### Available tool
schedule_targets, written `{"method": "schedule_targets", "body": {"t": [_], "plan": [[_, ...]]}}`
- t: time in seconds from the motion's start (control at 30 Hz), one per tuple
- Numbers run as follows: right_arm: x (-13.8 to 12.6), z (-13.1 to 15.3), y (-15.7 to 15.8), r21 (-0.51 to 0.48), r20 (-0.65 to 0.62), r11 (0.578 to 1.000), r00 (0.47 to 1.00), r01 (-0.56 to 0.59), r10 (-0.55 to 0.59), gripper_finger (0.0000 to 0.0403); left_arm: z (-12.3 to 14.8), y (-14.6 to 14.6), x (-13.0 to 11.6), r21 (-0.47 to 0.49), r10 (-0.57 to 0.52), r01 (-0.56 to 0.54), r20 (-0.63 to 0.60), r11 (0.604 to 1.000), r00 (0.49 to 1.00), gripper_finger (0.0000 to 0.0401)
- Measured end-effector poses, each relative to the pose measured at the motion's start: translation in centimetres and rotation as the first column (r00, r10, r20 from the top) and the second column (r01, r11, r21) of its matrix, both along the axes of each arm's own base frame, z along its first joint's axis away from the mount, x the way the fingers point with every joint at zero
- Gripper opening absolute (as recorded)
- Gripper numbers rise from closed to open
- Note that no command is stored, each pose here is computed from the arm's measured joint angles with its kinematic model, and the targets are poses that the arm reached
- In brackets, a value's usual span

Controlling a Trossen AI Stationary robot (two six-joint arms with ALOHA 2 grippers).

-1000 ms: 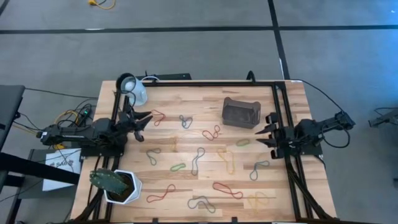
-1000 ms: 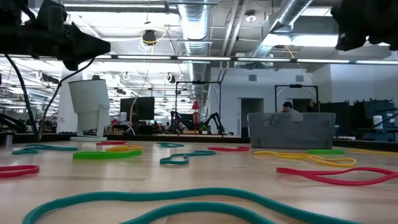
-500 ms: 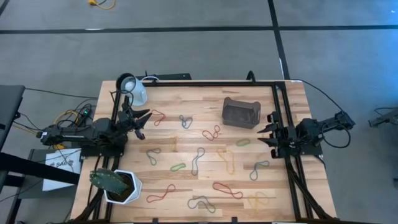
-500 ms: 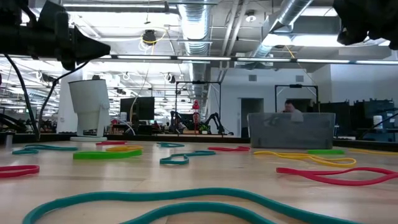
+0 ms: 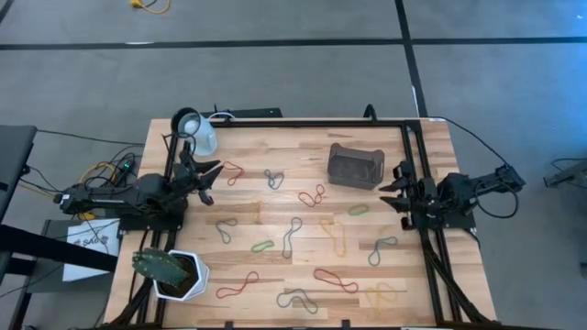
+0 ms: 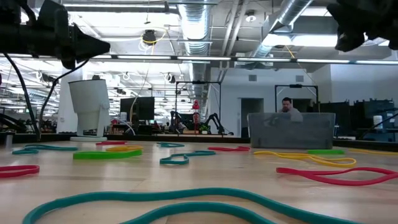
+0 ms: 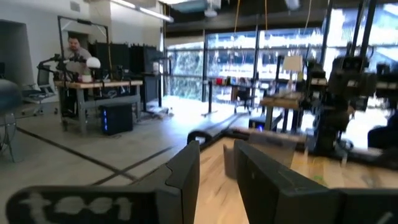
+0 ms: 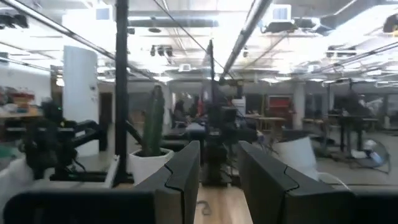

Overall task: Pick and place rubber bands into bin
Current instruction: Put the yellow rubber band into the black container

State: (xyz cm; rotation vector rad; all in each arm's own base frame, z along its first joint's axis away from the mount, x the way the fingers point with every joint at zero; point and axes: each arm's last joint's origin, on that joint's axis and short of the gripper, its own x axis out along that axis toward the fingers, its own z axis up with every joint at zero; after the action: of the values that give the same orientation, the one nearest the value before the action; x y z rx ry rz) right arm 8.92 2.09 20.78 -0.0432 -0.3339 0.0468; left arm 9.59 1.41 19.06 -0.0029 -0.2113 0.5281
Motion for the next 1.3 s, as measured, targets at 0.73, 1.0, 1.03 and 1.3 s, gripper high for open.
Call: {"method": "schedule_targets", "body": {"t": [0.73,1.0,1.03,1.3], "plan": [[8.2,10.1,3.6,0.064,-0.923,0.941,0.377,0.333,-0.071,0.0102,0.0,0.1,-0.1,-0.040,0.054,-0.053,0.019,0.998,0.998,0.0088],[7.6,5.1,5.2,-0.153,-0.988,0.795,-0.114,0.587,-0.107,0.0102,0.1,0.2,-0.1,-0.054,0.052,-0.050,0.039,0.997,0.998,0.0088],[7.3,4.3,5.1,-0.223,-0.973,0.759,-0.192,0.612,-0.131,0.0102,0.2,0.2,-0.2,-0.054,0.052,-0.050,0.051,0.997,0.997,0.0088],[6.8,0.1,4.7,-0.282,-0.941,0.647,-0.337,0.709,-0.041,0.0102,1.1,0.2,-0.4,-0.068,0.050,-0.040,0.150,0.997,0.987,0.0088]]}}
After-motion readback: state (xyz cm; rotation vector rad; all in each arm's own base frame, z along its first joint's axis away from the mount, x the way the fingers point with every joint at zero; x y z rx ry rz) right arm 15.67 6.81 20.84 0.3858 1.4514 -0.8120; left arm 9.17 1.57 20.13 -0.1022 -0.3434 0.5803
